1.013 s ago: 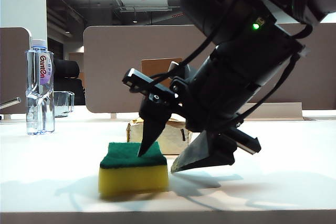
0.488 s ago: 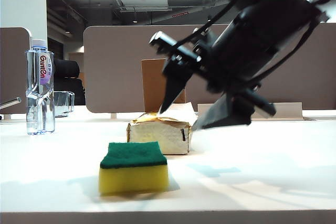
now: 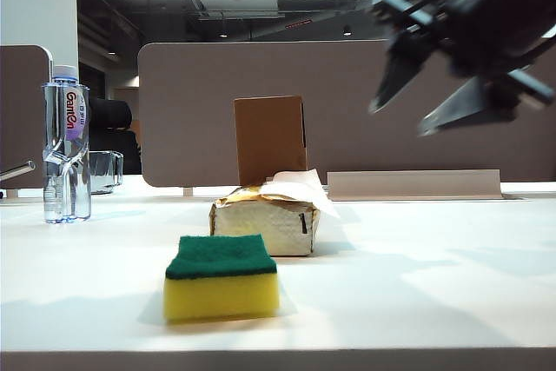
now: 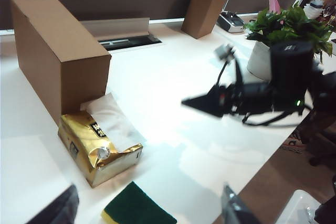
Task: Move the sponge from right to left to wipe the table, avoiding obstacles on the table, and finally reaching the bottle of mineral water.
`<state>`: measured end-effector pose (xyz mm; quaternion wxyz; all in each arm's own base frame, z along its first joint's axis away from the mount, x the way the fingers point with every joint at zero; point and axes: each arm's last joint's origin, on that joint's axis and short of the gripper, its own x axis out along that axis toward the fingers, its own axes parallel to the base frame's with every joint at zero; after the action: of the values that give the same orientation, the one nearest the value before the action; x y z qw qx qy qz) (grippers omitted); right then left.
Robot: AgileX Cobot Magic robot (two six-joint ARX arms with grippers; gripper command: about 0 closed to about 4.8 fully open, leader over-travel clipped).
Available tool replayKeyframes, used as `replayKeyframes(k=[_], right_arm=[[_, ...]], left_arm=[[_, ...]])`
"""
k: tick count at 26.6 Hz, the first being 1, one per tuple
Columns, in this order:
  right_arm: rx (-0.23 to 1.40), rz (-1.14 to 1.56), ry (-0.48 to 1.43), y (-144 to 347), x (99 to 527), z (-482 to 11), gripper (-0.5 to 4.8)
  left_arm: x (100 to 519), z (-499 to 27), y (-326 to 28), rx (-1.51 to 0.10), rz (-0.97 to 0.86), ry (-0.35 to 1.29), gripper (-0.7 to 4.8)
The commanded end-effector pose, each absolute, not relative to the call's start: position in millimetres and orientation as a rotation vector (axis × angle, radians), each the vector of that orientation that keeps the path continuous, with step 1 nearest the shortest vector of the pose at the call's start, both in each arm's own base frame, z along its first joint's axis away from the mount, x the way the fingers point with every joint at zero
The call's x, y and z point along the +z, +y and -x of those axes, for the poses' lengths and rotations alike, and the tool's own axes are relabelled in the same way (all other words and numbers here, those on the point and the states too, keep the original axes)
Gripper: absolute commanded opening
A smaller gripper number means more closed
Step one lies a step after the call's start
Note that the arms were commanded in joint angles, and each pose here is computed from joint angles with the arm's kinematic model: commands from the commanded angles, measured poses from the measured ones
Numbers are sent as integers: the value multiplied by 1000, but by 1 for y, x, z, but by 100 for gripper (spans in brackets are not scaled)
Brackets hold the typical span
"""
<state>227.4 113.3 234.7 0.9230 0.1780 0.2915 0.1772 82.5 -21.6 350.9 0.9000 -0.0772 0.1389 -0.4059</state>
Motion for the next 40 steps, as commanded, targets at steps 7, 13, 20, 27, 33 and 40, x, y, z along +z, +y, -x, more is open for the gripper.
replayKeyframes(k=[7,13,20,27,33,40], right_arm=[[348,-329,559,58,271,-234,279],[356,-379,624,27,313,-234,279],[315,-337,628,9,346,-219,279],[332,-383,646,-2,358,-174,279],[391,-444,742,2,356,-148,278],[412,-491,838,7,355,-106,274]], left_arm=[[352,-81,-22,-848,162,293,341],[352,-81,-22,-848,162,293,341],[352,-81,-22,-848,162,293,341],[352,-80,-22,-848,160,288,341],[351,-80,-22,-849,162,293,341],[344,-77,-22,-842,200,377,341]])
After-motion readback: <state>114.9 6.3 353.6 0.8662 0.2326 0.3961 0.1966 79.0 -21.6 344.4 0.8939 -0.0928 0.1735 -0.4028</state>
